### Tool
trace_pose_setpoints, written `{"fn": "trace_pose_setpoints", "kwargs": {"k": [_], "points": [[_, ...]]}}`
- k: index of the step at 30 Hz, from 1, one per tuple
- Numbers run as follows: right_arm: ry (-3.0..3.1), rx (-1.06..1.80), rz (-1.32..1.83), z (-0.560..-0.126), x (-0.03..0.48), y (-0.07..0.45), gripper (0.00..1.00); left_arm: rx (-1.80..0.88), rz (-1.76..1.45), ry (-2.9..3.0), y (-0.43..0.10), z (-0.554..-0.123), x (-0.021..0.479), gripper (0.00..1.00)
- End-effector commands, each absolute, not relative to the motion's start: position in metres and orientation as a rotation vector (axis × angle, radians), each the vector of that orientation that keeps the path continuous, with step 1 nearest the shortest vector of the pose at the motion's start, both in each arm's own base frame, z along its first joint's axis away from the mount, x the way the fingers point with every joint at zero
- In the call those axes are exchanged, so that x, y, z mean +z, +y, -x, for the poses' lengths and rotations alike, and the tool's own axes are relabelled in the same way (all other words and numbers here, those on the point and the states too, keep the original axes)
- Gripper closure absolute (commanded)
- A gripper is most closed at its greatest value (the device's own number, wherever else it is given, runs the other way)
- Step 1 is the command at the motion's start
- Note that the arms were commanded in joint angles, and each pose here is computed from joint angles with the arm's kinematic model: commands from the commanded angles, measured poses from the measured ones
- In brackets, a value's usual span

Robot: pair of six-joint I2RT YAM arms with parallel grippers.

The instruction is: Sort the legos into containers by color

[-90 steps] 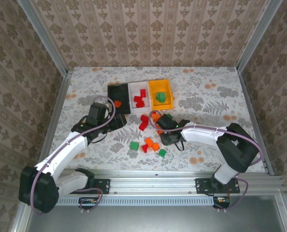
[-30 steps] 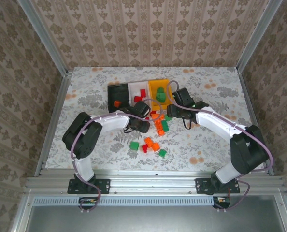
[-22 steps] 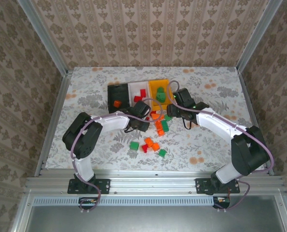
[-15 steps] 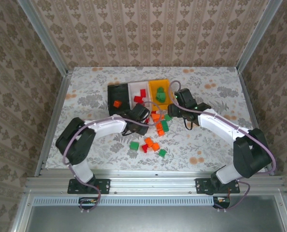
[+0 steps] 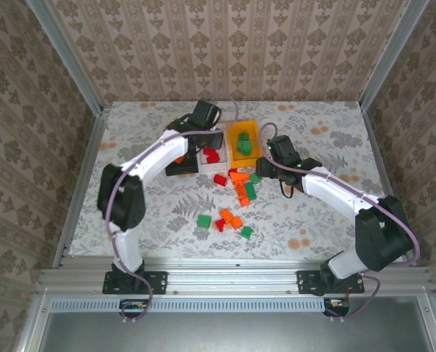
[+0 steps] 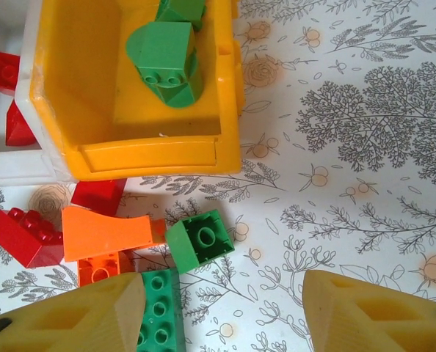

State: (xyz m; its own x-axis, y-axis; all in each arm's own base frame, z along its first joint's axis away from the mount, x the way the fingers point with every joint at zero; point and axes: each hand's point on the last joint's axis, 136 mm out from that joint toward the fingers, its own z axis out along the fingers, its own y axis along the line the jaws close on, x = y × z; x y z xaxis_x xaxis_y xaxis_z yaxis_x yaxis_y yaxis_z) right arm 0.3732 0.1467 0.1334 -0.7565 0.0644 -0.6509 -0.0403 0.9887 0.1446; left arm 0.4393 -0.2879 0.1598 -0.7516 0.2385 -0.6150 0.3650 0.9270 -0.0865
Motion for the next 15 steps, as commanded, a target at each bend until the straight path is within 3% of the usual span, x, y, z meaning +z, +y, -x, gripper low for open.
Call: {"fn": "trace_pose_setpoints", "kwargs": {"k": [1,7,11,15], "points": [[2.375,0.203,-0.052,-0.372,0.150,0.138,0.40,-0.241,-0.450,2.596,-0.285,-0.439,0.127,0.74],[2.371,0.212,-0.063,-0.372,0.151,0.135,0.40,-0.293,-0.398,2.659,-0.288,-0.457,0.107,0.70],[2.371,0.213,-0.060,-0.372,0.152,0.136,0.39,-0.298,-0.393,2.642,-0.289,-0.459,0.115,0.51],[2.369,0.217,-0.061,-0.372,0.152,0.136,0.39,-0.351,-0.422,2.540,-0.294,-0.444,0.155,0.27]]}}
